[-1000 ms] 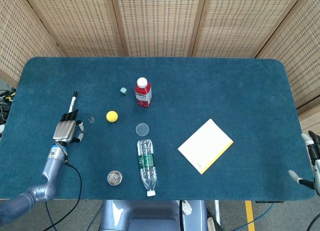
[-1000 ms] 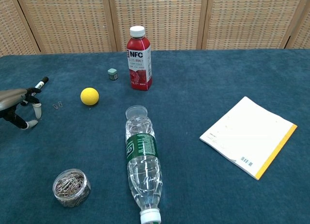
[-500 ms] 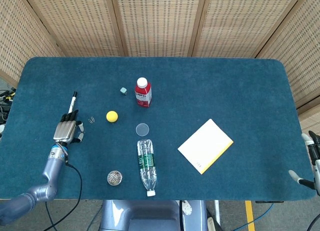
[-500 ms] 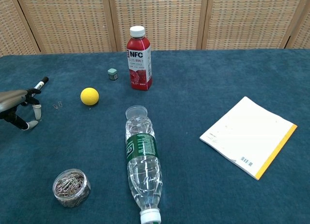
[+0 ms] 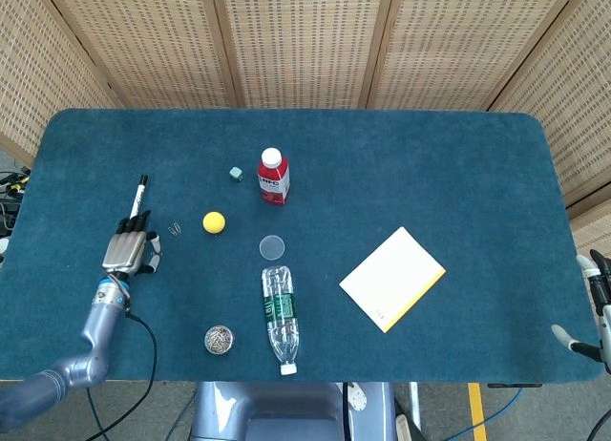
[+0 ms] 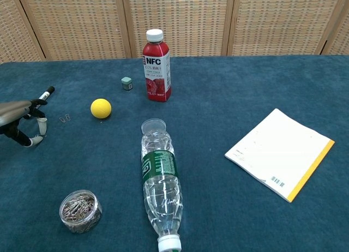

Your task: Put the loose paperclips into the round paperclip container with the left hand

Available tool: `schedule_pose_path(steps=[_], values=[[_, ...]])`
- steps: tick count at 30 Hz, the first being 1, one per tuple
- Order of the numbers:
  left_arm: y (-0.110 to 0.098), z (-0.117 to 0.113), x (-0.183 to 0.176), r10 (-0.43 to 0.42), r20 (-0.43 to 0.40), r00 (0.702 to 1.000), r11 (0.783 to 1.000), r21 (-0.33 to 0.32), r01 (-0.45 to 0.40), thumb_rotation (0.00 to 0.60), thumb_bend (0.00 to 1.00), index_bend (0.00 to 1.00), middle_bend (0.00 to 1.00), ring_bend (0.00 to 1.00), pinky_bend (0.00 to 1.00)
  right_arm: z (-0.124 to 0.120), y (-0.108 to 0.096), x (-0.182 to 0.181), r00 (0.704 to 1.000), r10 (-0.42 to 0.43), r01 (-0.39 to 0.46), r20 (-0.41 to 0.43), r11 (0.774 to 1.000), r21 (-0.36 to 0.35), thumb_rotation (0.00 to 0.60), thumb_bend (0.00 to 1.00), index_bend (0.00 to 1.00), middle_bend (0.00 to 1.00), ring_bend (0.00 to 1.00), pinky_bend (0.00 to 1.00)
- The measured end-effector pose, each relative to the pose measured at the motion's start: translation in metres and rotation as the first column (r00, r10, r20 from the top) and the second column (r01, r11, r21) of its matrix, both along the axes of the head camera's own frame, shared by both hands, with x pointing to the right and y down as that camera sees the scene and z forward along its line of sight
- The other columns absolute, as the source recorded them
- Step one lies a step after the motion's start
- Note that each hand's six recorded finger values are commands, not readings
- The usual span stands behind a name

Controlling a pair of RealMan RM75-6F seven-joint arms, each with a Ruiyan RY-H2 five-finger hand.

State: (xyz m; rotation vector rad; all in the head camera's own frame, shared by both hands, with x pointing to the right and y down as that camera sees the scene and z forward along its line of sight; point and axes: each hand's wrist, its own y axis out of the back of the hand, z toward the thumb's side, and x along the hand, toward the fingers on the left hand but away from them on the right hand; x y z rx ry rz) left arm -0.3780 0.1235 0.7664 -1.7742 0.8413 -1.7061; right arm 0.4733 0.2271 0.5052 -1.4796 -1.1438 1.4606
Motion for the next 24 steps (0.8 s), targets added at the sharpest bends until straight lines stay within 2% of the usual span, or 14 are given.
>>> schedule_pose_path(steps=[15,24], values=[[0.000,-0.018,0.014,0.052,-0.036,0.998,0.998,0.041,-0.051,0.600,0.39,0.66,0.00,0.00,0.00,-0.001,0.000,-0.001,1.000,-0.001,0.001,0.002,1.000,0.002,0.600,0.00,0.00,0.00,0.00,0.00],[0.007,-0.036,0.037,0.129,-0.084,0.988,0.990,0.074,-0.123,0.600,0.40,0.66,0.00,0.00,0.00,-0.002,0.000,-0.001,1.000,-0.002,0.002,0.005,1.000,0.005,0.600,0.00,0.00,0.00,0.00,0.00]])
